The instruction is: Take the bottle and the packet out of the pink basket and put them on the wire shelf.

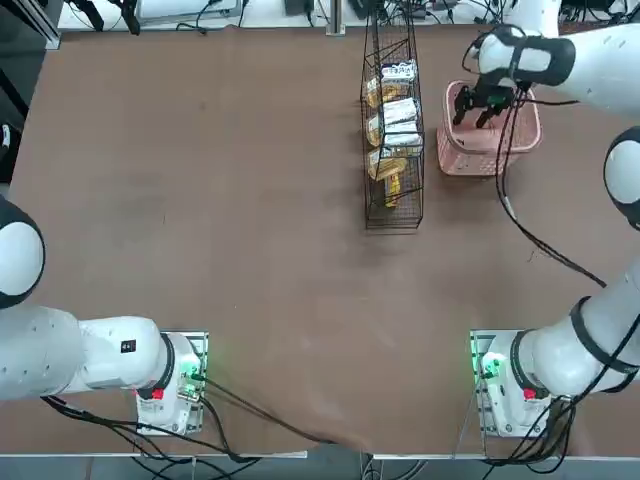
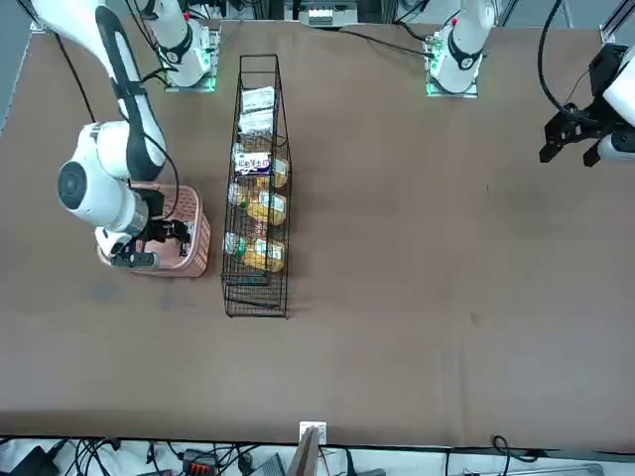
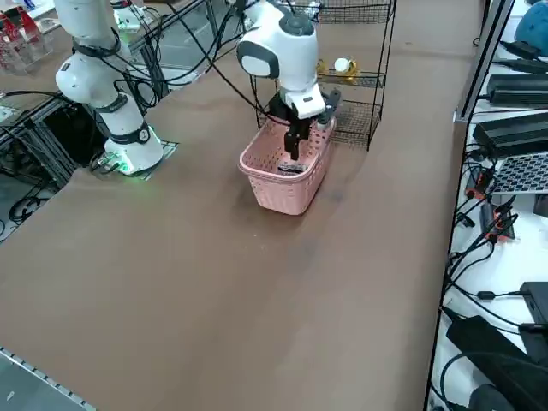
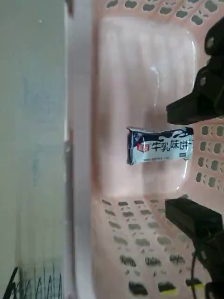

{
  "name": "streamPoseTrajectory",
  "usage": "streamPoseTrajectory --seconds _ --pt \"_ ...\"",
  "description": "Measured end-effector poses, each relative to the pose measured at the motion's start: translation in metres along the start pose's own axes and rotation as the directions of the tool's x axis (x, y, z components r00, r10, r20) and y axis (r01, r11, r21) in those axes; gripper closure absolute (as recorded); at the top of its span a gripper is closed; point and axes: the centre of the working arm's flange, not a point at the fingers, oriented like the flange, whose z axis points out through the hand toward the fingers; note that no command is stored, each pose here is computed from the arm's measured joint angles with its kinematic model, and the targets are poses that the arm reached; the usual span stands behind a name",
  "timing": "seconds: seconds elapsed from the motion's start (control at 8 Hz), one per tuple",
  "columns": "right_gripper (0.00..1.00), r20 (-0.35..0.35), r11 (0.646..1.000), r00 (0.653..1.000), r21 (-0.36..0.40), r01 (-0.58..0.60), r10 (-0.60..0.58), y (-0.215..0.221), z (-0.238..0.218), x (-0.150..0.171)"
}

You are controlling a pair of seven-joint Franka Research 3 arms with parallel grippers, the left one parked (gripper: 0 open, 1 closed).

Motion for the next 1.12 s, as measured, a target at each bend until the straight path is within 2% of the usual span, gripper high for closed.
streamPoseTrajectory --seconds 1.12 --pt "0.04 -0.039 1.0 0.999 -0.024 0.013 -0.014 0.001 0.051 -0.027"
